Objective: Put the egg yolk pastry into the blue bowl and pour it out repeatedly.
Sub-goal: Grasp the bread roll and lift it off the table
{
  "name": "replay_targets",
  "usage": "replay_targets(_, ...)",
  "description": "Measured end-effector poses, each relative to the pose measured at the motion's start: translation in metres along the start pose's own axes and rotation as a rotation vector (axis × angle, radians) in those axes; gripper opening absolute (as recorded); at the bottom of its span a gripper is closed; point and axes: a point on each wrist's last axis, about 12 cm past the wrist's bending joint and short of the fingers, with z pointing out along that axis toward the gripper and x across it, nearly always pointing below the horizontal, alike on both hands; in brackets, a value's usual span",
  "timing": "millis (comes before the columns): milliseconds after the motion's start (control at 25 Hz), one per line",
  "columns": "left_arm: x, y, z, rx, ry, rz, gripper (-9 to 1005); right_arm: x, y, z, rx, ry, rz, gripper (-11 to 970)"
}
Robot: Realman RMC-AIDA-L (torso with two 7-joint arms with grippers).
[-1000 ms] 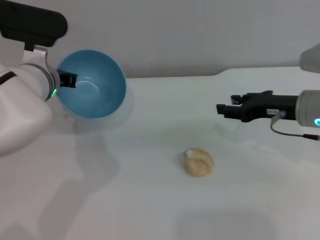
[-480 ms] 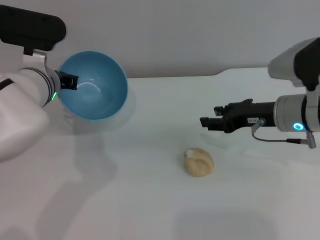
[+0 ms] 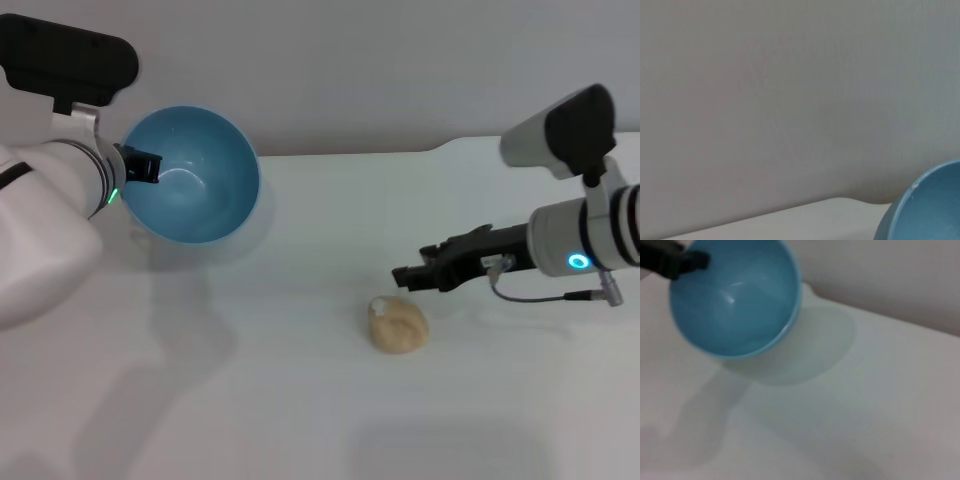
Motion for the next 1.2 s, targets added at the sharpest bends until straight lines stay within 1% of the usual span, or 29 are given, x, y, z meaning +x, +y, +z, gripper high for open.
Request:
replay_targets(200,-0.001,0.000,0.000,0.001,-0.001,0.001,15,-0.001,0.016,0.013,-0.032,0.057,-0.048,394)
replay_targets(360,-0.001,0.000,0.000,0.001,-0.002,0.002,15,0.000,0.021,0.019,-0.042,0.091,-0.055,391)
replay_targets(560,-0.001,0.000,0.000,0.001,-0.003,0.006,15,0.005,0.022,0.026,-0.044,0.140,-0.057,387)
replay_targets(720,-0.002,-0.001,-0.001,0.002,-0.006,0.010,15,0.008,0.020,0.032,-0.021,0.156,-0.062,383)
replay_targets(840,-0.003,-0.002,-0.001,0.005,-0.009,0.018,15,0.009,0.020,0.036,0.006,0.154,-0.083,381)
replay_targets(1040,-0.004,-0.003,-0.001,0.006,-0.013,0.025,15,0.007,0.024,0.040,0.013,0.163,-0.128,377)
replay_targets(1200,-0.005,-0.003,-0.001,0.006,-0.016,0.028,16,0.007,0.024,0.041,0.018,0.169,-0.138,374)
